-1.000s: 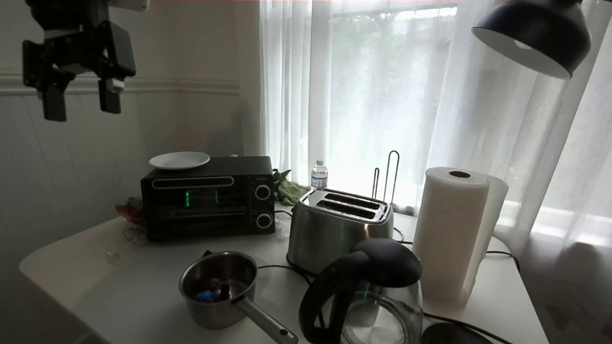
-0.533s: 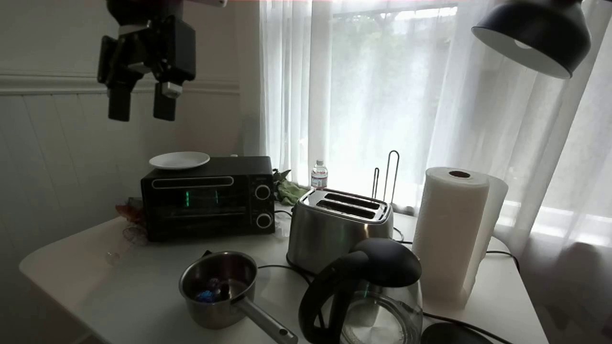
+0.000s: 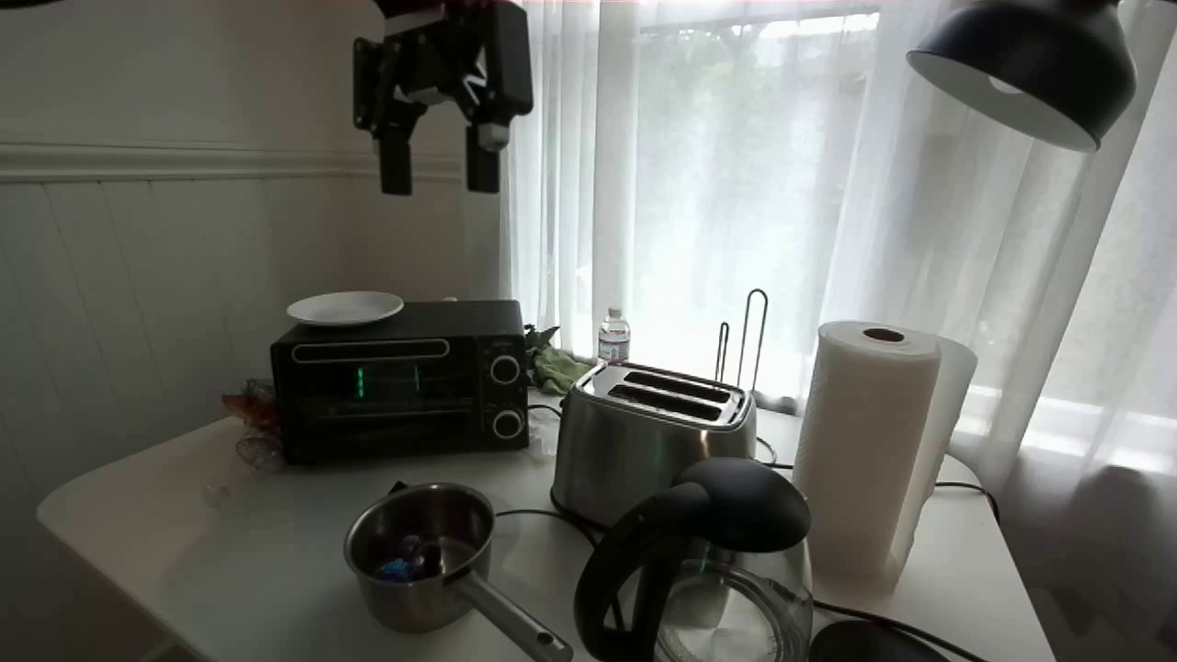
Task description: Move the water bottle to the right side of the paper towel
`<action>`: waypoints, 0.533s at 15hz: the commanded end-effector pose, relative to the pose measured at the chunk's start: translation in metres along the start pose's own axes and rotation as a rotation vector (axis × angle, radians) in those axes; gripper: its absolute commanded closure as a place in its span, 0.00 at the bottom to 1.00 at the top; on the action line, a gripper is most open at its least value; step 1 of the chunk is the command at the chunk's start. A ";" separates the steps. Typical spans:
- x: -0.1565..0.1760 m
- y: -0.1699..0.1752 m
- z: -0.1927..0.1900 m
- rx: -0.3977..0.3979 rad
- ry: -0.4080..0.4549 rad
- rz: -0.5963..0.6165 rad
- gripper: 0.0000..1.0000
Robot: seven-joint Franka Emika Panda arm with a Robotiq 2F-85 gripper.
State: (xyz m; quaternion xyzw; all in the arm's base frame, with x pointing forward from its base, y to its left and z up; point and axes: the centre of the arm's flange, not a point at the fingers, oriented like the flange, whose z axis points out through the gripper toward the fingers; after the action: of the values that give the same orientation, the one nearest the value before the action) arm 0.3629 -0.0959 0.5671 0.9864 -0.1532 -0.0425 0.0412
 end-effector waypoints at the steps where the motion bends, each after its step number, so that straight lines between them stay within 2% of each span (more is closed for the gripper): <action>1: 0.044 -0.020 -0.024 -0.028 0.114 -0.070 0.00; 4: 0.080 -0.051 -0.031 -0.006 0.174 -0.109 0.00; 8: 0.132 -0.076 -0.034 0.008 0.277 -0.071 0.00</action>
State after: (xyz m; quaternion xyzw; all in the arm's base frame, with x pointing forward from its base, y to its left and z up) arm 0.4684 -0.0626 0.5807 0.9910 -0.0975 0.0709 0.0584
